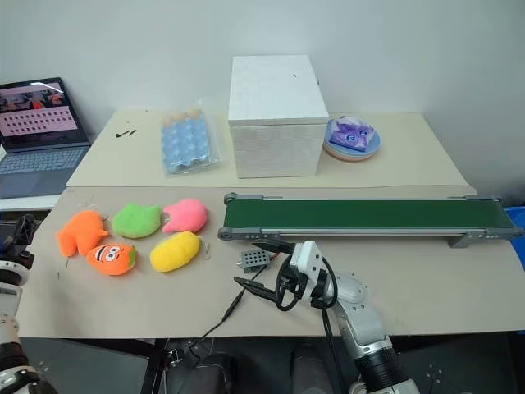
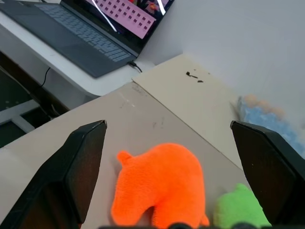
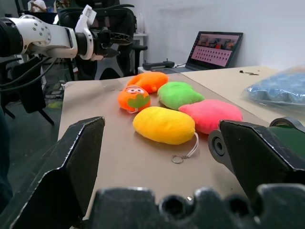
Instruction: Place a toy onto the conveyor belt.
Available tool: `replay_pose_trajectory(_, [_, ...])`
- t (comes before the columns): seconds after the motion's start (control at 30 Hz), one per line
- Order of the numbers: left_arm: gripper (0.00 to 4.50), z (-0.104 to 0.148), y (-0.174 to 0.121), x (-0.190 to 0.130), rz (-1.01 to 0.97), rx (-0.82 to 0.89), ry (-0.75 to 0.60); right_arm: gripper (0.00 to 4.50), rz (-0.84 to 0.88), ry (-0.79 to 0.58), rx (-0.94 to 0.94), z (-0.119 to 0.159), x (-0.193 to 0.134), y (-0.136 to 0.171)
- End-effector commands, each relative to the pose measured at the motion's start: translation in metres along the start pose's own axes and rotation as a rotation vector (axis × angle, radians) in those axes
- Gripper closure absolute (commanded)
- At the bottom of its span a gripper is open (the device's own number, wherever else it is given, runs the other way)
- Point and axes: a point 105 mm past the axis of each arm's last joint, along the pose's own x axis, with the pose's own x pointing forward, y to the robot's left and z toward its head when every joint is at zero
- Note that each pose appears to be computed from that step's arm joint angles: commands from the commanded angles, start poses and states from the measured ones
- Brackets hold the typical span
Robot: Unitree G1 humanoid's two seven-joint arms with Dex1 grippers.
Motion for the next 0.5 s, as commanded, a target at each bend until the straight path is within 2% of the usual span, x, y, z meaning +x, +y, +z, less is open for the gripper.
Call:
replay_pose_trajectory(0.03, [0.04, -0.007, 0.004, 0.015, -0.017, 0.020, 0.061, 0.00, 0.015, -0.028, -0.042, 0.012, 0.003, 0.000])
replay_pose_trajectory(0.17, [0.04, -0.021, -0.002, 0.024, -0.056, -0.022, 0.124, 0.00, 0.007, -0.027, -0.051, 0.016, 0.002, -0.002])
replay_pose_trajectory(0.4, [0.04, -0.034, 0.011, 0.024, 0.034, 0.002, 0.181, 0.00, -0.030, -0.007, -0.065, 0.017, -0.003, -0.006])
replay_pose_trajectory(0.5, [0.04, -0.030, 0.007, 0.027, 0.023, -0.010, 0.156, 0.00, -0.057, 0.007, -0.071, 0.016, -0.006, -0.010])
